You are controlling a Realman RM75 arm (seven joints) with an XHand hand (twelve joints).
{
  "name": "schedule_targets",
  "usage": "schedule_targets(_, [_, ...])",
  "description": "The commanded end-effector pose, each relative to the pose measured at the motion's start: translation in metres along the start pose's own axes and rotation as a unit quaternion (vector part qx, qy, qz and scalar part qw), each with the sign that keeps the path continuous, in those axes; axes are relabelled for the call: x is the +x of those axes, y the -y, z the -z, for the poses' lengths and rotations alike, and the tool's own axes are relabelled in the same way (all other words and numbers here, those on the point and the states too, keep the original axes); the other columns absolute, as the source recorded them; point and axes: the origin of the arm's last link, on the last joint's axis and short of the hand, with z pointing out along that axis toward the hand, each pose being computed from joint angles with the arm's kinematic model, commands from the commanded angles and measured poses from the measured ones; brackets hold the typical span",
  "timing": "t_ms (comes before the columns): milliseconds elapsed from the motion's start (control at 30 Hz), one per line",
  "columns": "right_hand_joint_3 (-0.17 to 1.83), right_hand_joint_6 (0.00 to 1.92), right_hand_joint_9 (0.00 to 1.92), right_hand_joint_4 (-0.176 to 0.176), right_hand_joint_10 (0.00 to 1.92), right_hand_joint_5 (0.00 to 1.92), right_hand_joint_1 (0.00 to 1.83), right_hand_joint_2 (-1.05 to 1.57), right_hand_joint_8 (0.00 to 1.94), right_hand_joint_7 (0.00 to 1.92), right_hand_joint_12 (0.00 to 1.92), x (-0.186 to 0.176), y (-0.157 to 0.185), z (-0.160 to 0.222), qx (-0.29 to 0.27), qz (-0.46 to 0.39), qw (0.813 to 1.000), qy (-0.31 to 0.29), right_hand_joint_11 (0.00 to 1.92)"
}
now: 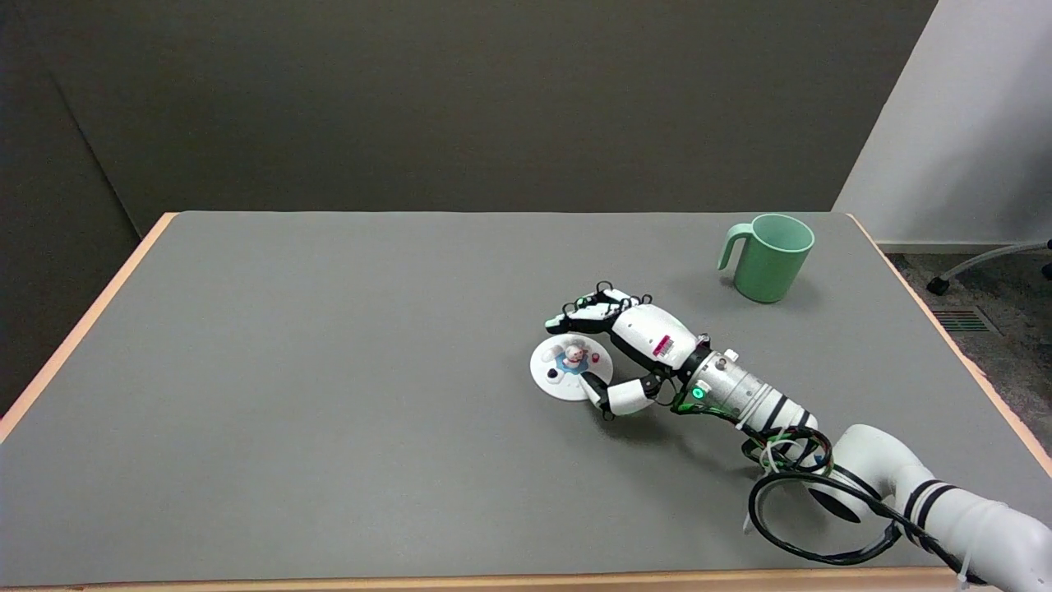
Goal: Pick up the white cup lid.
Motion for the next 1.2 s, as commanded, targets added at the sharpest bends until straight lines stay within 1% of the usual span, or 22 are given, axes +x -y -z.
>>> schedule_targets(33, [0.99,0.19,0.47,-0.002,0.21,0.57,0.82,0.70,0.17,0.58,0.67,-0.0071,-0.0031,-0.0012,-0.003,0.001,1.000,0.009,0.09])
schedule_targets(467, [0.95,0.18,0.48,-0.003,0.21,0.61,0.84,0.74,0.19,0.64,0.67,-0.0086,-0.0061,0.0000,-0.009,-0.001,1.000,0.010,0.08])
schedule_targets(567, [0.93,0.17,0.49,-0.005,0.24,0.62,0.85,0.76,0.19,0.66,0.66,-0.0086,-0.0060,-0.0001,-0.009,-0.001,1.000,0.010,0.08])
schedule_targets(633, [0.74,0.19,0.49,-0.007,0.24,0.62,0.87,0.85,0.20,0.66,0.65,-0.0086,-0.0060,-0.0001,-0.009,-0.001,1.000,0.010,0.09])
schedule_targets(667, [0.74,0.19,0.49,-0.007,0.24,0.63,0.87,0.85,0.20,0.66,0.65,-0.0086,-0.0060,-0.0001,-0.009,-0.001,1.000,0.010,0.08])
schedule_targets(767, [0.75,0.19,0.48,-0.009,0.25,0.67,0.89,0.84,0.20,0.68,0.66,-0.0088,-0.0058,-0.0002,-0.008,-0.001,1.000,0.010,0.08])
schedule_targets(800, [0.89,0.17,0.46,-0.006,0.30,0.69,0.85,0.78,0.19,0.69,0.67,-0.0089,-0.0056,-0.0003,-0.008,-0.002,1.000,0.010,0.07])
schedule_targets(1067, [0.85,0.18,0.45,-0.010,0.36,0.72,0.87,0.80,0.25,0.67,0.69,-0.0088,-0.0057,-0.0003,-0.009,-0.002,1.000,0.009,0.06])
schedule_targets(1167, [0.84,0.22,0.44,-0.012,0.38,0.73,0.87,0.82,0.25,0.67,0.70,-0.0082,-0.0041,-0.0008,-0.005,-0.003,1.000,0.006,0.05])
schedule_targets(1200, [0.82,0.23,0.44,-0.011,0.39,0.73,0.86,0.83,0.28,0.64,0.71,-0.0074,-0.0032,-0.0011,-0.003,-0.003,1.000,0.002,0.04])
